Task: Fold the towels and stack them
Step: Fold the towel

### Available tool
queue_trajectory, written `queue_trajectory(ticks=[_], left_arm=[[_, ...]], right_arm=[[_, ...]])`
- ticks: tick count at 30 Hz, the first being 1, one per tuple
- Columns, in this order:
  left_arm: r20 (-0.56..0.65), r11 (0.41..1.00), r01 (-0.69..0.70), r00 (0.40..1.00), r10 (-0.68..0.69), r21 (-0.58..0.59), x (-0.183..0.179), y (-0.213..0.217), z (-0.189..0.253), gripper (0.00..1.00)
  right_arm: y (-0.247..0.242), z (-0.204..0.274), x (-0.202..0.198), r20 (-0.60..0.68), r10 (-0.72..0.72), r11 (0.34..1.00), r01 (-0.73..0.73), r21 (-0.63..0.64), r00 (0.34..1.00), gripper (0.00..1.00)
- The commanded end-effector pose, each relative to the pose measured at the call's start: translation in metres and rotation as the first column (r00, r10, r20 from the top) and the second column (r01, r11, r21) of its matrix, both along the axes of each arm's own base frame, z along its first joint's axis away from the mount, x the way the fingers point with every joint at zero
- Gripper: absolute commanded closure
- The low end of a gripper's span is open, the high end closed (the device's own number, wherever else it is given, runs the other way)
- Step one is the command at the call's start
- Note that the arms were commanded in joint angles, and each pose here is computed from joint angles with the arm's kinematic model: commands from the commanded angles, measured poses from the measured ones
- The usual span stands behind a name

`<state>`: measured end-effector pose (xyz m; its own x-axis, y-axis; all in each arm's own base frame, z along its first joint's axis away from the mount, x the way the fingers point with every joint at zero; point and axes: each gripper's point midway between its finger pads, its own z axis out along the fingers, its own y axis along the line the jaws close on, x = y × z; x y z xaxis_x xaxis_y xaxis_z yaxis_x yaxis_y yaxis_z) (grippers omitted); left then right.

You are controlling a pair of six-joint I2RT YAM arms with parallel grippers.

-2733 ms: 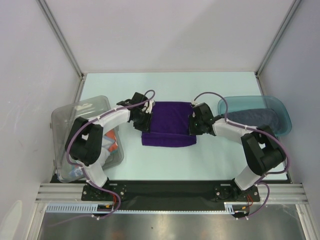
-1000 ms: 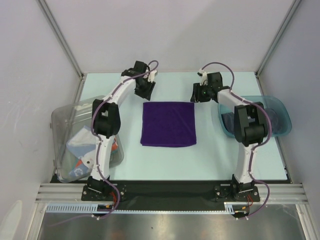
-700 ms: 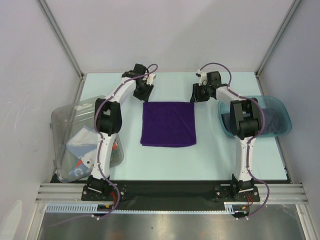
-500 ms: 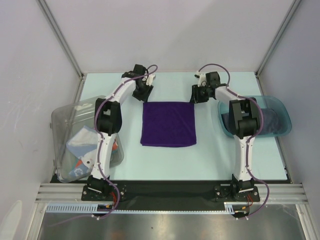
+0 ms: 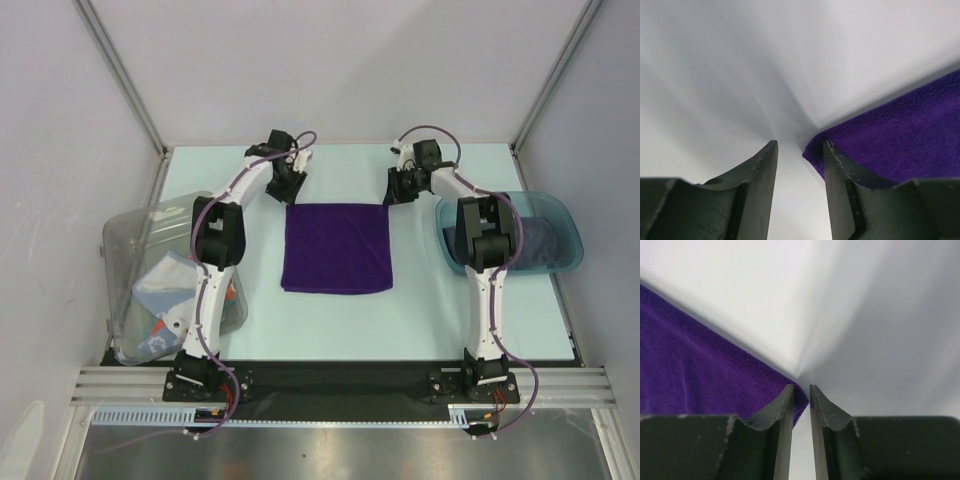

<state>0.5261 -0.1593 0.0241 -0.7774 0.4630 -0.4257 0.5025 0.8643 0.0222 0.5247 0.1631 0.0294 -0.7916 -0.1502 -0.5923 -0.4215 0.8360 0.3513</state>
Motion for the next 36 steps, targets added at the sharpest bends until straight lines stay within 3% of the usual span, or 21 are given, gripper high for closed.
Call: queue_trajectory(ticks=[1, 7, 11, 12, 14, 24, 28, 33, 36], left_arm=[[0.054, 1.000, 0.028, 0.998, -0.028, 0.000, 0.015, 0.000, 0.010, 0.54], [0.019, 0.994, 0.085, 0.996, -0.084, -0.065, 0.006, -0.013, 0.009, 0.71], [0.008, 0.991, 0.101, 0.995, -0.101, -0.084, 0.002, -0.016, 0.010, 0.78], [0.006, 0.991, 0.104, 0.995, -0.103, -0.086, 0.001, -0.017, 0.010, 0.88], [0.005, 0.990, 0.107, 0.994, -0.107, -0.093, 0.001, -0.018, 0.010, 1.00], [0.017, 0.986, 0.114, 0.993, -0.113, -0.121, 0.003, -0.023, 0.016, 1.00], [0.015, 0.984, 0.116, 0.993, -0.115, -0.137, 0.002, -0.026, 0.016, 1.00], [0.009, 0.983, 0.117, 0.993, -0.117, -0.142, 0.001, -0.028, 0.014, 1.00], [0.014, 0.984, 0.112, 0.994, -0.111, -0.141, 0.002, -0.028, 0.015, 1.00]], right_arm=[[0.002, 0.001, 0.004, -0.008, 0.028, 0.999, -0.027, 0.022, 1.000, 0.76], [0.005, 0.002, 0.000, -0.024, 0.058, 0.997, -0.057, 0.046, 0.998, 0.76], [0.004, -0.005, -0.003, -0.059, 0.071, 0.996, -0.067, 0.053, 0.996, 0.67], [0.003, -0.005, -0.003, -0.060, 0.069, 0.997, -0.066, 0.051, 0.996, 0.66], [0.002, -0.005, -0.004, -0.059, 0.076, 0.996, -0.074, 0.045, 0.995, 0.64], [-0.007, -0.011, -0.010, -0.081, 0.088, 0.996, -0.087, 0.022, 0.993, 0.66], [-0.007, -0.012, -0.009, -0.084, 0.093, 0.996, -0.091, 0.022, 0.992, 0.76], [-0.005, -0.009, -0.008, -0.076, 0.113, 0.993, -0.110, 0.038, 0.991, 0.99], [-0.006, -0.004, -0.004, -0.051, 0.111, 0.993, -0.109, 0.040, 0.993, 1.00]])
